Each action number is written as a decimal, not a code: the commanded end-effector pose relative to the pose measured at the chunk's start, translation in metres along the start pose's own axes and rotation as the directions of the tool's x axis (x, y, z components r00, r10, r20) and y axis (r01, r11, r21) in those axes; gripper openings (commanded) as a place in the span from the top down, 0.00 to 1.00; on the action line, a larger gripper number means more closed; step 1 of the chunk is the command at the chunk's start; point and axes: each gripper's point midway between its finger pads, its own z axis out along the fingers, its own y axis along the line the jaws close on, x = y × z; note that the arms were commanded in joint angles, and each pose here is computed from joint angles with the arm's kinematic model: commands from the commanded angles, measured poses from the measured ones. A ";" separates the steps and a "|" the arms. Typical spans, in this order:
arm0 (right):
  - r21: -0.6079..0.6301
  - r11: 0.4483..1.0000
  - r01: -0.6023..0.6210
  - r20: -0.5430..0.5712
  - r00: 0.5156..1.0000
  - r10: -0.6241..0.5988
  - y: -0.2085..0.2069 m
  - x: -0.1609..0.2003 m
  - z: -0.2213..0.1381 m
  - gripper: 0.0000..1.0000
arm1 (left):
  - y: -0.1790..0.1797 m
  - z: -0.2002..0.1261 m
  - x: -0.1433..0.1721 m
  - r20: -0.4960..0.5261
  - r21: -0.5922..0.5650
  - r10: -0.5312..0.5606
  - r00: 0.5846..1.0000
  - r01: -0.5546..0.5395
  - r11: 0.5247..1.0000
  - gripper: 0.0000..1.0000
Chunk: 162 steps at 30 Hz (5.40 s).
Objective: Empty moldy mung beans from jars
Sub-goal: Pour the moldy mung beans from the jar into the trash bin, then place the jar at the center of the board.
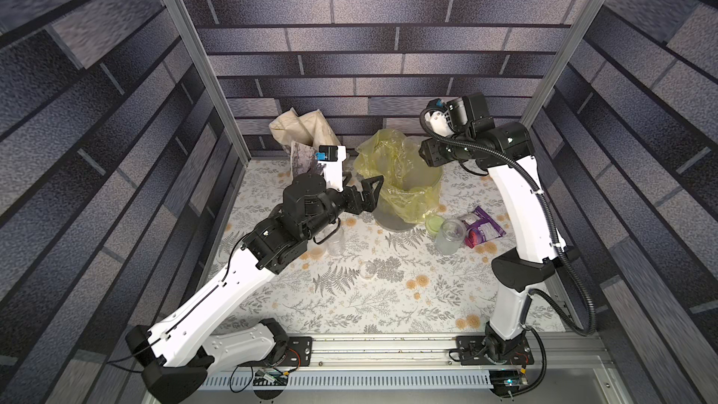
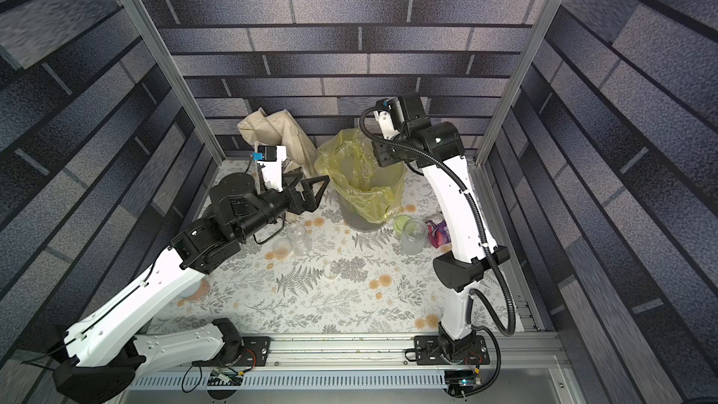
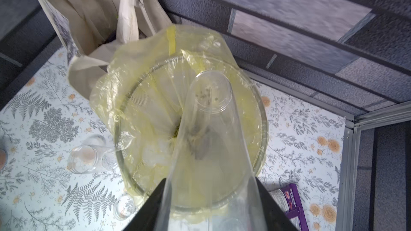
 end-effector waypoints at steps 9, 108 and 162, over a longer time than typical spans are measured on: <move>-0.068 0.996 -0.052 0.055 0.997 0.056 0.003 0.005 0.009 0.69 | 0.001 -0.003 -0.003 0.008 -0.022 0.032 0.999 -0.031 0.999 0.00; -0.564 0.807 0.174 0.739 0.543 0.399 0.071 0.106 -0.156 0.62 | -0.180 0.088 0.039 -0.229 0.536 -0.247 0.942 0.334 0.775 0.43; -0.479 0.870 0.118 0.688 0.666 0.288 0.065 0.136 -0.151 0.00 | -0.053 0.015 0.137 0.012 0.151 0.534 0.845 -0.529 0.835 0.63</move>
